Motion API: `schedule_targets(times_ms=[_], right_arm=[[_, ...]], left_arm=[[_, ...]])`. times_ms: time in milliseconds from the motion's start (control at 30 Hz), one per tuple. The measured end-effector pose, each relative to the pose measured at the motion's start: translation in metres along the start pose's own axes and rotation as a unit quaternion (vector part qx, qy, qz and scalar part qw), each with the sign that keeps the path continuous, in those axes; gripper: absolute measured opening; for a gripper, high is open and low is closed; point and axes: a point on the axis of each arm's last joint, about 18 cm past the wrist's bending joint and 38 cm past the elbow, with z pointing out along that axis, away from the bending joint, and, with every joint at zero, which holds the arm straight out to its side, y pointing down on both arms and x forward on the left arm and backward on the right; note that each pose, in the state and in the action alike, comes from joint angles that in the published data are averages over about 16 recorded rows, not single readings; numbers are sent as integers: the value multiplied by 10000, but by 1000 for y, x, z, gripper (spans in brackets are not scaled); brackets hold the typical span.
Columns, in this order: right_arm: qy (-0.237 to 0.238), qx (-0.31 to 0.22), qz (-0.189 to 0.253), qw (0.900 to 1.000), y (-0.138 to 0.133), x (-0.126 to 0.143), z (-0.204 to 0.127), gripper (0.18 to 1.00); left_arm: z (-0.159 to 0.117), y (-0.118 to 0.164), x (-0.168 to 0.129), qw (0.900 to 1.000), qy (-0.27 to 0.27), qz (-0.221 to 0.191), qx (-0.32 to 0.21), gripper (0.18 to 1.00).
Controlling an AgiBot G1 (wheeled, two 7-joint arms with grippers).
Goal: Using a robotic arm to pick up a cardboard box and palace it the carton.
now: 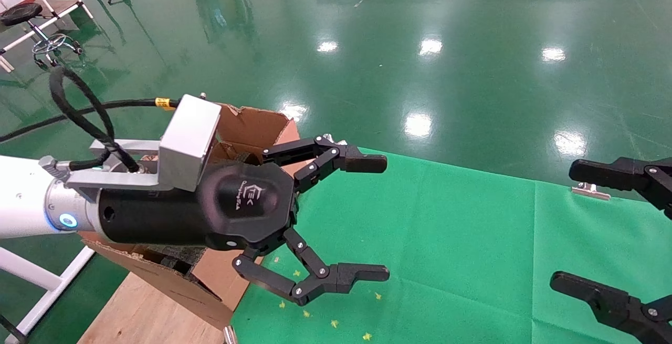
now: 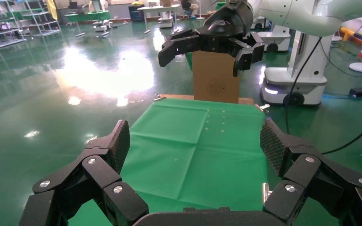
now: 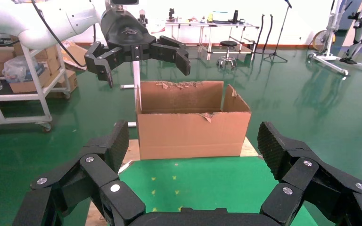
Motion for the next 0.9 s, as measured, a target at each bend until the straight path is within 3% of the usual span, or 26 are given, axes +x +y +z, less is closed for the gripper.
schedule_targets(times_ms=[900], right_arm=[[0,0,0,10000,0,0,0,1001]], left_arm=[[0,0,0,10000,-1,1,-2,1001]])
